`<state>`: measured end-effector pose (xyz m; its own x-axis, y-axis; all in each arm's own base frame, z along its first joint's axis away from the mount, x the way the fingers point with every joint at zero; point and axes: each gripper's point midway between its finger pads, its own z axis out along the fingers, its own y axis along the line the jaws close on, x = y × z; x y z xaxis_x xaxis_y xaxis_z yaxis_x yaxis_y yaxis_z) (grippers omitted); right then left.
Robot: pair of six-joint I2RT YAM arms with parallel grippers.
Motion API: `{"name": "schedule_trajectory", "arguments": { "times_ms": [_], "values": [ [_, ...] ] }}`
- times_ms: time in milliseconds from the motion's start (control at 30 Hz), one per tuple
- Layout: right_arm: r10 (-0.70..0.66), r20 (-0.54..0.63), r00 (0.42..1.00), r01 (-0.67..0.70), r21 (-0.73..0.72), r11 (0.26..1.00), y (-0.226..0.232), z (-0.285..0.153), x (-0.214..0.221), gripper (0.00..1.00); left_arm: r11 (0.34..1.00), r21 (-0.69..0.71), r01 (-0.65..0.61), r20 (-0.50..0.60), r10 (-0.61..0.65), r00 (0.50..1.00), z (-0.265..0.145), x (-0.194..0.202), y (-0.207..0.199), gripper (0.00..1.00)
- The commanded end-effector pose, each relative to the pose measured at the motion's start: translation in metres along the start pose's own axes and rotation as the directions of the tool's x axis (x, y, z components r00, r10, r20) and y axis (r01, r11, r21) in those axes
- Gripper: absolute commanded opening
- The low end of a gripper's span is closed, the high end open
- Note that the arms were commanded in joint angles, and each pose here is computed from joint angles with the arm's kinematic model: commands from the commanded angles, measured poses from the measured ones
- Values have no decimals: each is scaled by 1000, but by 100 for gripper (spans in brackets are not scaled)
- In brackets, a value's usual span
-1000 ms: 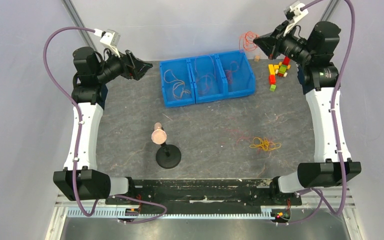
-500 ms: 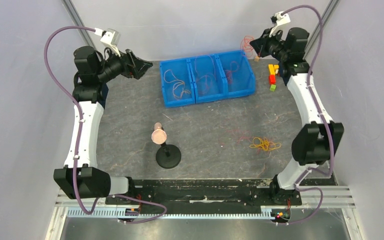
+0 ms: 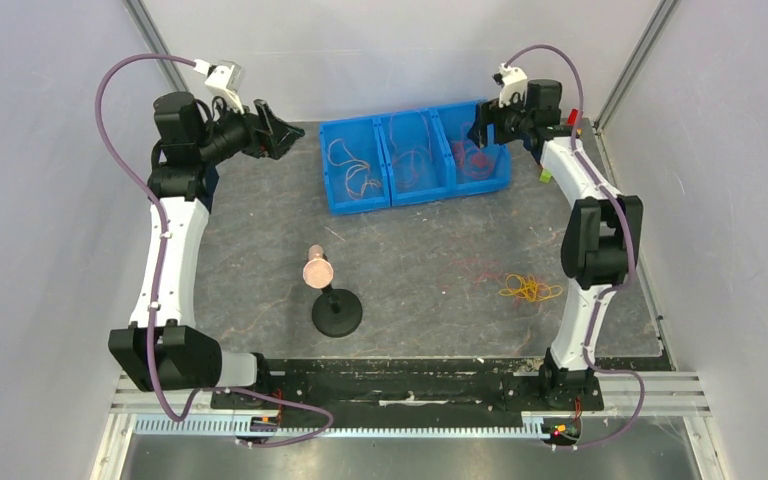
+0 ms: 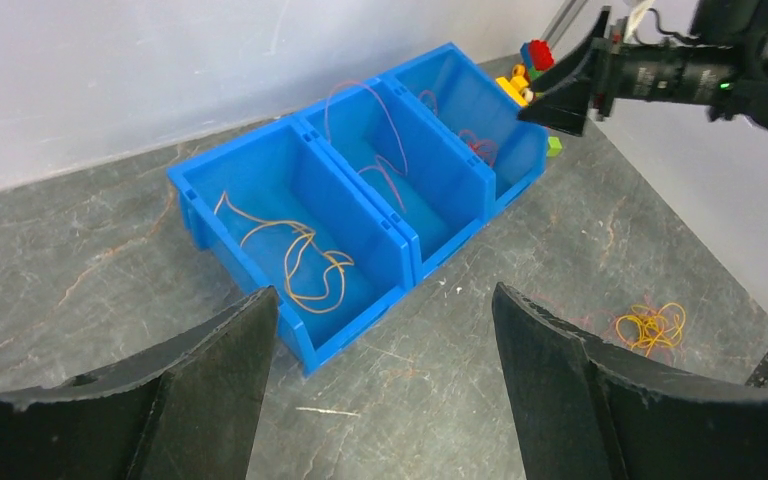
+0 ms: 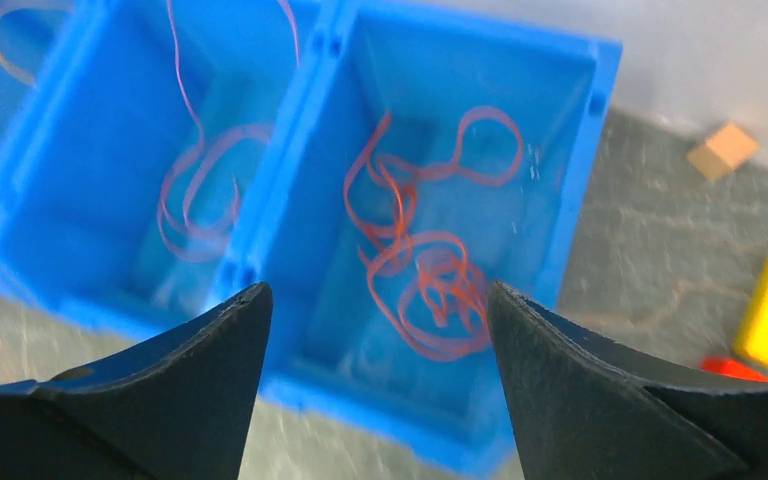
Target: Untangle the cables
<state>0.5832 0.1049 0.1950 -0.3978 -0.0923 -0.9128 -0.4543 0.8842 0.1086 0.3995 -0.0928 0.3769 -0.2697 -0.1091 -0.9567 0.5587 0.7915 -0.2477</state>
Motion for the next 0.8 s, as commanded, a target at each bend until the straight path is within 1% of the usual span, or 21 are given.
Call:
{"name": "schedule_trajectory", "arguments": {
  "times_ms": [0,33,67,100,133,200,267,367,400,467,533,600,667,733,767],
  "values": [
    [-183,-98,978,181,-28,983,5,-88,-18,82,998,-33,-45,-20,44,999,-5,-7,4,85],
    [-251,-175,952,240,-82,967,16,-112,2,83,999,-20,-38,-23,38,999,-5,-6,1,85],
    [-333,-238,912,308,-134,942,24,-134,20,83,1000,-8,-30,-24,30,999,-5,-5,-1,85],
    [-373,-323,870,331,-179,927,31,-158,45,83,1000,6,-20,-18,21,1000,-5,-5,-4,85],
    [-419,-383,823,357,-223,907,37,-180,68,83,1000,12,-10,-13,10,1000,-5,-4,-6,85],
    [-471,-501,726,363,-303,881,48,-224,115,83,999,38,7,-1,-7,1000,-4,-3,-11,85],
    [-499,-584,640,344,-363,866,57,-260,158,83,998,63,26,8,-26,1000,-4,-3,-16,85],
    [-503,-675,540,313,-394,864,61,-291,211,80,995,94,27,9,-28,1000,-5,-3,-24,85],
    [-506,-694,513,307,-402,863,60,-295,226,76,995,97,20,13,-21,1000,-7,-4,-26,85],
    [-500,-710,496,320,-385,865,55,-294,244,71,995,98,3,19,-4,1000,-9,-6,-28,85],
    [-499,-701,510,338,-370,866,52,-286,254,67,996,93,-9,23,7,1000,-11,-7,-29,85],
    [-486,-692,534,319,-367,874,55,-278,258,62,996,87,-17,23,15,1000,-13,-8,-29,85],
    [-454,-673,584,278,-360,891,61,-268,250,61,996,86,-21,17,19,1000,-14,-6,-29,85],
    [-419,-631,653,236,-356,904,71,-256,234,61,996,86,-21,12,20,1000,-14,-4,-29,85],
    [-398,-609,686,216,-352,911,75,-249,225,63,996,85,-20,11,19,1000,-14,-4,-29,85]
  ]
}}
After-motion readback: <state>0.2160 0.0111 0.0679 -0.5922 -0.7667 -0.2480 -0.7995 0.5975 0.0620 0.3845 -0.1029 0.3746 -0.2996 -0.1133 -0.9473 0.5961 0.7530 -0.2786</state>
